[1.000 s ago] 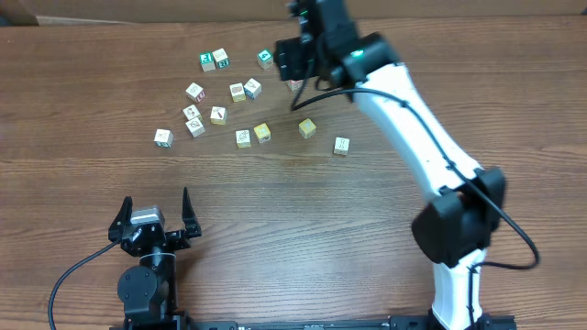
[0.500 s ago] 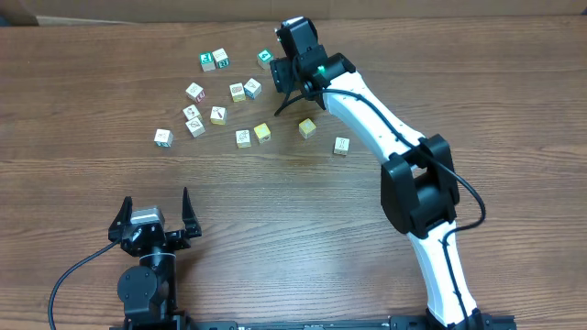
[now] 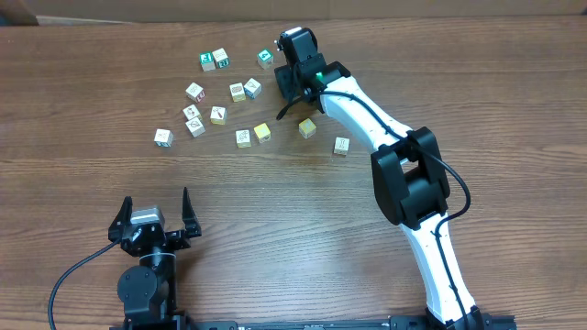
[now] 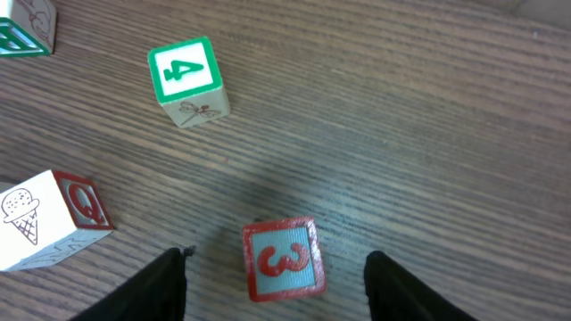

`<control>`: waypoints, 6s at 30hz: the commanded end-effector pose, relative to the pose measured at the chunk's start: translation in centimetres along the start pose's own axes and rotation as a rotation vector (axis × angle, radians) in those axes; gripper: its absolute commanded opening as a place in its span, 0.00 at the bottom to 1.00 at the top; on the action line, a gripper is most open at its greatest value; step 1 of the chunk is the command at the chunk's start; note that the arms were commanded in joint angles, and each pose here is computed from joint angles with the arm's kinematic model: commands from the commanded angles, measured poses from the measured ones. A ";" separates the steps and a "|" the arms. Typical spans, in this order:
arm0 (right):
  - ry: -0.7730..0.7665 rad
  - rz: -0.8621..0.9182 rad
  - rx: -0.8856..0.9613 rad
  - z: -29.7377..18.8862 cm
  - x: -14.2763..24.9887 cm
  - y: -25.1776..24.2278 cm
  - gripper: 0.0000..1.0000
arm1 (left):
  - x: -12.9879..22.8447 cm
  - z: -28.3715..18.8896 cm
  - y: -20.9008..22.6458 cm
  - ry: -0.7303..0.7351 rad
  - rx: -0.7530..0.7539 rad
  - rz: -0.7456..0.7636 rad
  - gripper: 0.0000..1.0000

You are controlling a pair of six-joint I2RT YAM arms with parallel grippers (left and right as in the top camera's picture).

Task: Form a tower
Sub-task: 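Lower the right gripper over the red 3 block and close on it, then carry the red 3 block toward the front-center of the table, then lower the red 3 block onto the table and open the right gripper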

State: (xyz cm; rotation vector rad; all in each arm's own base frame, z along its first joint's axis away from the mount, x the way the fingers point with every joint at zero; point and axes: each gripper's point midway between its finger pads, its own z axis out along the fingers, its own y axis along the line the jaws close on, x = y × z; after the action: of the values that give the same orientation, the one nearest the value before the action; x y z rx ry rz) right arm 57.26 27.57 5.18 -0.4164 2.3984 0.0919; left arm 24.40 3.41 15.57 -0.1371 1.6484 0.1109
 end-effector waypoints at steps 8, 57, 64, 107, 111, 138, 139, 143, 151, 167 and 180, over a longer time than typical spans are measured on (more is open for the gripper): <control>0.016 0.008 -0.019 2.2 1.3 -0.4 0.58 | -0.1 0.0 -0.1 -0.009 0.003 0.022 1.00; -0.047 0.023 -0.020 -1.7 -2.1 -0.7 0.25 | -0.1 0.0 -0.1 -0.009 0.003 0.022 1.00; -0.104 0.081 -0.035 -10.9 -6.3 -1.0 0.25 | -0.1 0.0 -0.1 -0.009 0.003 0.022 1.00; 0.315 0.321 0.025 -18.5 14.9 9.0 0.21 | -0.1 0.0 -0.1 -0.009 0.003 0.022 0.99; 0.266 0.330 0.033 -16.7 16.0 8.9 0.21 | -0.1 0.0 -0.1 -0.009 0.003 0.022 1.00; 0.233 0.320 0.020 -12.5 19.8 9.5 0.29 | -0.1 0.0 -0.1 -0.009 0.003 0.022 1.00; 0.233 0.320 0.020 -12.5 19.8 9.5 0.32 | -0.1 0.0 -0.1 -0.009 0.003 0.022 1.00; 0.233 0.320 0.020 -12.5 19.8 9.5 0.39 | -0.1 0.0 -0.1 -0.009 0.003 0.022 1.00; 0.216 0.325 0.010 -12.4 19.3 9.7 0.43 | -0.1 0.0 -0.1 -0.009 0.003 0.022 1.00; 0.172 0.328 0.026 -12.3 18.2 9.4 0.46 | -0.1 0.0 -0.1 -0.009 0.003 0.022 0.99; 0.045 0.319 0.028 -16.1 11.8 8.3 0.47 | -0.1 0.0 -0.1 -0.009 0.003 0.022 1.00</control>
State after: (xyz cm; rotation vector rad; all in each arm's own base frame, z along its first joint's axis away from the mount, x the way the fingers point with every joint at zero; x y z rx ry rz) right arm 34.11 29.11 4.31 -0.0634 2.6010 0.1445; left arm 24.40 3.41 15.57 -0.1371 1.6484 0.1109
